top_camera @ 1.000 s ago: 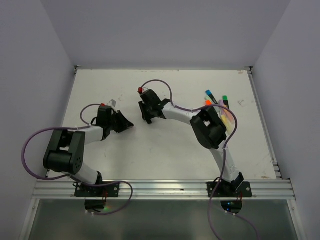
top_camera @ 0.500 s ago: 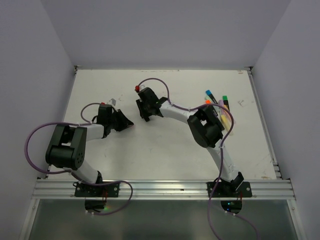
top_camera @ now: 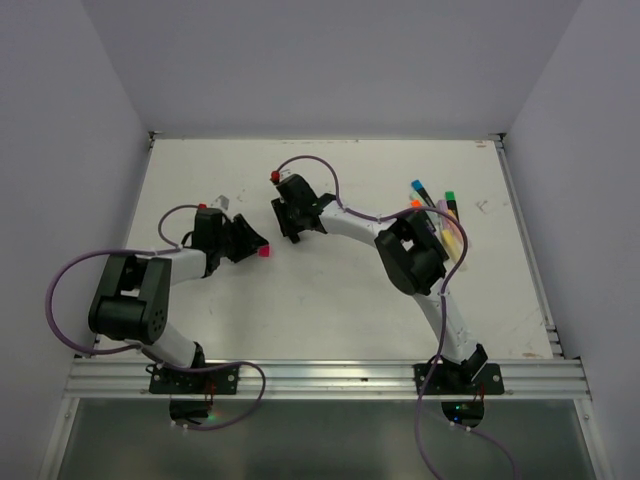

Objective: Open the pen caps

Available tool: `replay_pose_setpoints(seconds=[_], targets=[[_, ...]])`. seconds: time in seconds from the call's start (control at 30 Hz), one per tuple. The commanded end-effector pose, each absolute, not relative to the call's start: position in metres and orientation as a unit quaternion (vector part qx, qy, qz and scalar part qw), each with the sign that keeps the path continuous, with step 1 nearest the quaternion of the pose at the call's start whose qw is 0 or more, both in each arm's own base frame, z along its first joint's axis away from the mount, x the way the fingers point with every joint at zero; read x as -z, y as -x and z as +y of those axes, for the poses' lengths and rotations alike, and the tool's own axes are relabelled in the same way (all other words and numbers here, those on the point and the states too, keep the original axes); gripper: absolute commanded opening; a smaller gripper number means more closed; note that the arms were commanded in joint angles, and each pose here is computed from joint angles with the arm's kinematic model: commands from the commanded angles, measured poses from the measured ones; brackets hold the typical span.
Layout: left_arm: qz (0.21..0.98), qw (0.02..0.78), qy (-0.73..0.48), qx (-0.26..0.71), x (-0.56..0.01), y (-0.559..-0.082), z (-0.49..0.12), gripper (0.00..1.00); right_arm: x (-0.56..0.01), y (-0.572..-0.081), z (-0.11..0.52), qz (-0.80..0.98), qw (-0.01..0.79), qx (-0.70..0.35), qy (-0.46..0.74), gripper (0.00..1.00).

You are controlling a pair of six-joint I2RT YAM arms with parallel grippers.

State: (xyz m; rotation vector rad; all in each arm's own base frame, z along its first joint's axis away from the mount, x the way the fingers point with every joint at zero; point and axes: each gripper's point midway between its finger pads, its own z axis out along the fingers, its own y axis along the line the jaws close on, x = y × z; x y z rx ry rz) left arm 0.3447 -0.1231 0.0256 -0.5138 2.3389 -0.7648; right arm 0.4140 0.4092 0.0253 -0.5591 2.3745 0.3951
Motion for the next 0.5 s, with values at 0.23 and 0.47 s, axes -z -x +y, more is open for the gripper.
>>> replay_pose_setpoints(seconds=[0.23,0.47], targets=[[0.886,0.333,0.216,0.241,-0.034,-0.332,-0.100,0.56,-0.032,-0.408,0.399,0.912,0.322,-0.152,0.204,0.47],[0.855,0.403,0.223,0.239,-0.078,-0.329,-0.088,0.59,-0.082,-0.409,0.384,0.895,0.374,-0.149,0.192,0.61]])
